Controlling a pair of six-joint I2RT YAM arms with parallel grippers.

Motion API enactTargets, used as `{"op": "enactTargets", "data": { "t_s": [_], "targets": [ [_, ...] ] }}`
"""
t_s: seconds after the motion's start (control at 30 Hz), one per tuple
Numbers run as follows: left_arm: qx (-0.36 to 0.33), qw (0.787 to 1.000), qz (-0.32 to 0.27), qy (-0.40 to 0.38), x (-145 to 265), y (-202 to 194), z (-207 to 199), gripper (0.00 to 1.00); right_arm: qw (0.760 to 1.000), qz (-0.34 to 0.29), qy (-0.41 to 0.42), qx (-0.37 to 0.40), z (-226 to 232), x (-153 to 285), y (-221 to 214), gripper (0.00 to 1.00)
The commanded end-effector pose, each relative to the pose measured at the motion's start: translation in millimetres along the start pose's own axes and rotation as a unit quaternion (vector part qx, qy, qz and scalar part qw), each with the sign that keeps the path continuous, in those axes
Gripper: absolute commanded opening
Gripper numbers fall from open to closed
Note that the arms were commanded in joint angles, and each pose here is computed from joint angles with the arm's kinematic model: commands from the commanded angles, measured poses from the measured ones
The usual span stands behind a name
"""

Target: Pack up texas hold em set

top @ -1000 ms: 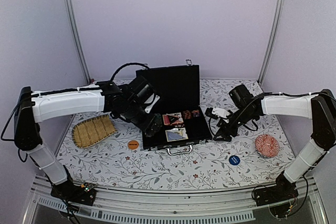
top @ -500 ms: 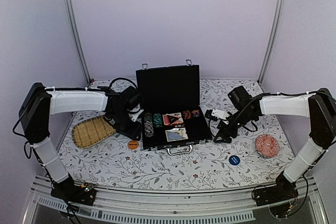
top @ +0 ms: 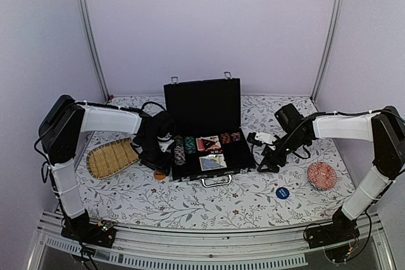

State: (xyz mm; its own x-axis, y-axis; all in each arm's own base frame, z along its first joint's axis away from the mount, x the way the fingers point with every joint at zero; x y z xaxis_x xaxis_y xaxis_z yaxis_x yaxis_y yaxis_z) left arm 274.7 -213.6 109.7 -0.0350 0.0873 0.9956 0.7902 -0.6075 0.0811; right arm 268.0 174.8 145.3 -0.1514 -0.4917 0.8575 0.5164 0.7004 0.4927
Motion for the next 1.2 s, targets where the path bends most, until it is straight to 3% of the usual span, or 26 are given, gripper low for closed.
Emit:
{"op": "enactTargets", "data": {
  "t_s": [0.0, 0.47, 1.17],
  "targets": [
    [-0.003, 1.000, 0.022, -0.008, -8, 1, 4, 0.60, 1.000, 0.007, 0.000, 0.002, -2, -3, 0, 0.81],
    [-0.003, 0.999, 0.050, -0.005, -7, -12, 1, 0.61, 1.000, 0.014, 0.005, 0.000, -3, -6, 0, 0.81],
    [-0.021, 0.995, 0.095, 0.021, -39, -30, -24, 0.58, 1.000, 0.018, 0.013, -0.003, -2, -7, 0, 0.81]
  ]
}}
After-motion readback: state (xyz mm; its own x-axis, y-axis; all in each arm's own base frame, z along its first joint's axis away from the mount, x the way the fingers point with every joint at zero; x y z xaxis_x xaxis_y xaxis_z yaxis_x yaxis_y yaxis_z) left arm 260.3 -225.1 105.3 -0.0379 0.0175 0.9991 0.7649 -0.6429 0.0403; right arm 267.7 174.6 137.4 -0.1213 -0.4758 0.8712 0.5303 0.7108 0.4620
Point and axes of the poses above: each gripper's point midway between its finger pads, its own x axis back along the fingers, its own z axis along the line the jaws close on, y = z × x, the point moved 10 cm from there along x, back along the fingers, and after that the axes turned 12 degrees about -x, right-handed, at the moved point
